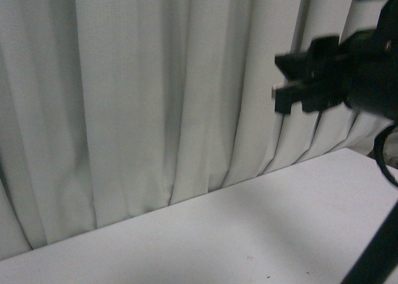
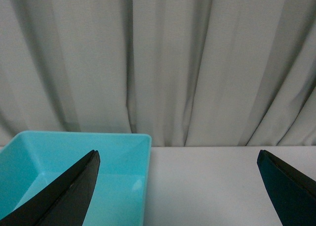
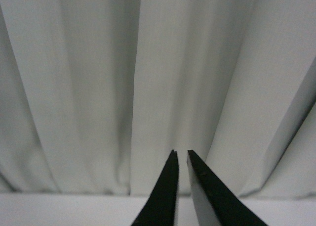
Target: Wind up and store yellow beetle toy
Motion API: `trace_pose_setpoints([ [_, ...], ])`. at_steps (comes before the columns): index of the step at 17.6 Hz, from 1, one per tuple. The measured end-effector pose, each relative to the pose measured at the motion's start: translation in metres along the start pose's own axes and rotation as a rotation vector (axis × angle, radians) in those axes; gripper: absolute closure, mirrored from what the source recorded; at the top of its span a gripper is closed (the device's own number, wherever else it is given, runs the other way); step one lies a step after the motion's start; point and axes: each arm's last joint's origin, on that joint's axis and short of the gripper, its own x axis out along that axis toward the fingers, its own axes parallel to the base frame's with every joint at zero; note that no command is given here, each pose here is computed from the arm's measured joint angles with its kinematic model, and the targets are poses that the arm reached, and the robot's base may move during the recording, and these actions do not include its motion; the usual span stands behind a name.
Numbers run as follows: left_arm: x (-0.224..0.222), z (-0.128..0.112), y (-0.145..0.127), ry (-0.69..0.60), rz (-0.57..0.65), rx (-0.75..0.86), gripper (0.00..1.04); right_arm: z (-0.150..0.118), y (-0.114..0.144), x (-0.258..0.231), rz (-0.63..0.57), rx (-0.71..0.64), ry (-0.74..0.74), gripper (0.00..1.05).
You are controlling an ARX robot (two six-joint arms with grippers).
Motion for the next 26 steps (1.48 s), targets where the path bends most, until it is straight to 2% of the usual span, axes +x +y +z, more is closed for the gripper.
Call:
trace_pose_setpoints([
  [1, 0.000, 0.000, 0.000, 0.000, 0.000, 0.000, 0.07, -0.019, 0.002, -0.009, 0.005, 0.041, 0.066, 1.02],
  [2, 0.000, 0.000, 0.000, 0.000, 0.000, 0.000, 0.07, -0.027, 0.003, -0.017, 0.006, 0.059, 0.086, 1.03],
  [5, 0.000, 0.000, 0.000, 0.000, 0.000, 0.000, 0.07, -0.027, 0.003, -0.036, 0.002, 0.082, 0.031, 1.03],
  [7, 0.000, 0.000, 0.000, 0.000, 0.000, 0.000, 0.07, -0.039, 0.004, -0.050, 0.004, 0.085, 0.064, 1.03],
  [15, 0.000, 0.000, 0.000, 0.000, 0.000, 0.000, 0.07, -0.052, 0.005, -0.080, 0.002, 0.087, 0.031, 1.03],
  [16, 0.000, 0.000, 0.000, 0.000, 0.000, 0.000, 0.07, -0.056, 0.006, -0.082, 0.004, 0.088, 0.065, 1.03],
  [26, 0.000, 0.000, 0.000, 0.000, 0.000, 0.000, 0.07, -0.050, 0.005, -0.100, 0.002, 0.088, 0.034, 1.03],
])
